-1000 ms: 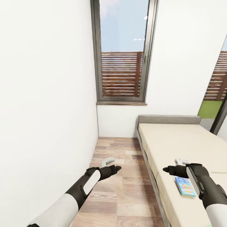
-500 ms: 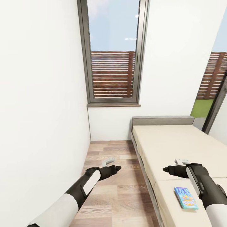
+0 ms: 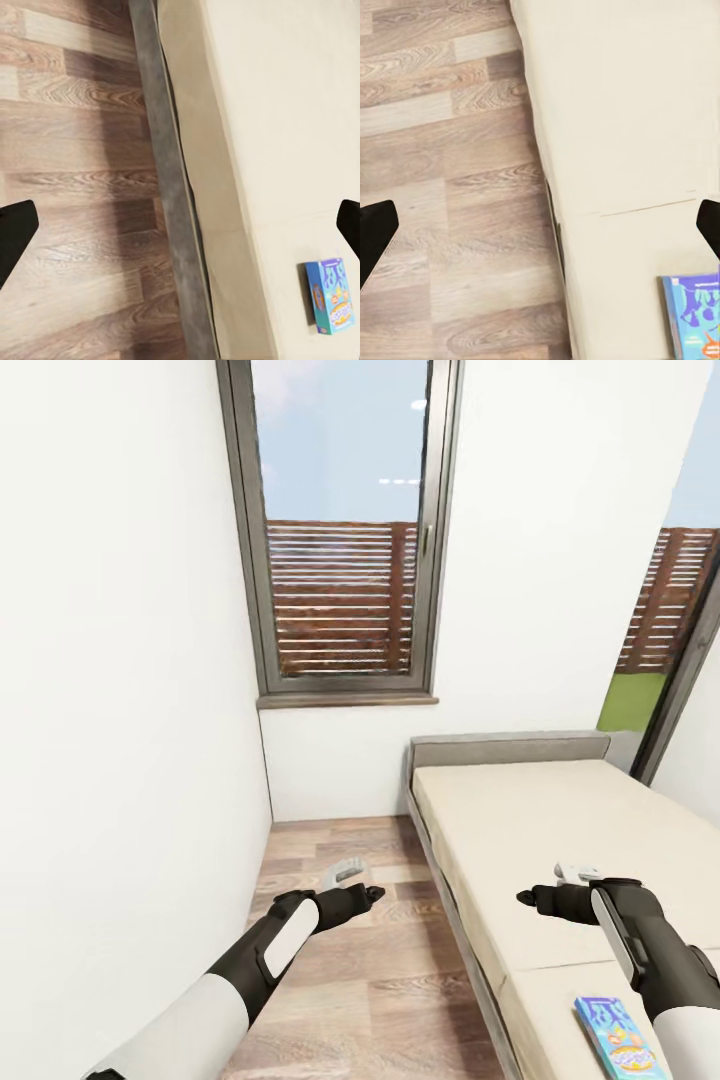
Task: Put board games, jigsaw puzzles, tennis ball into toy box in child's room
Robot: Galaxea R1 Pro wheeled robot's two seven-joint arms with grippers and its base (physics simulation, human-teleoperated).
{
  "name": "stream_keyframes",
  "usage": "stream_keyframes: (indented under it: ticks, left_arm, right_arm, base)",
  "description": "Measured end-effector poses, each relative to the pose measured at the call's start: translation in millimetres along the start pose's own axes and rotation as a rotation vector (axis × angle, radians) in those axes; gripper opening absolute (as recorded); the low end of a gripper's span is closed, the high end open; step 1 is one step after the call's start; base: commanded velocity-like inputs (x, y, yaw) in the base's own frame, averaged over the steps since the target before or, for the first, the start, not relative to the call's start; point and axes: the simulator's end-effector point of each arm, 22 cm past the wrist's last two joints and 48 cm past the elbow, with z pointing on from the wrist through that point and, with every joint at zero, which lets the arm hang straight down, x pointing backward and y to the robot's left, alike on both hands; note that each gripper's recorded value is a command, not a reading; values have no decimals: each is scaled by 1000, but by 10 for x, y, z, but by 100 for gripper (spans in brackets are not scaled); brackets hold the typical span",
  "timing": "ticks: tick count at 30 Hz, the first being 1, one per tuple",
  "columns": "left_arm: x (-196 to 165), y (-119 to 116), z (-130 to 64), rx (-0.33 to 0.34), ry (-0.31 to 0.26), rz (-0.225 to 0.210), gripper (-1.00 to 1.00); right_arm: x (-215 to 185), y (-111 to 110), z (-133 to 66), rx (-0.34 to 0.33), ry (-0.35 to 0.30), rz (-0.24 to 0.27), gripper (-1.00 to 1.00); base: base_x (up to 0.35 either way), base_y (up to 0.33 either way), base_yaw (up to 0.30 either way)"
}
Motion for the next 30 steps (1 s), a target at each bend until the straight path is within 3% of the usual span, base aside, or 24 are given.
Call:
stream_keyframes:
  ticks: [21,30]
  left_arm:
    - [2,12,-1,-2,0,0,100]
    - [185,171,3,-21,22,-26,100]
  right_arm:
    - [-9,-10,2,3,-7,-5,100]
    - [-6,-56,-10,2,-4,27,100]
  base:
    - [336,18,-1]
    - [88,0,-148]
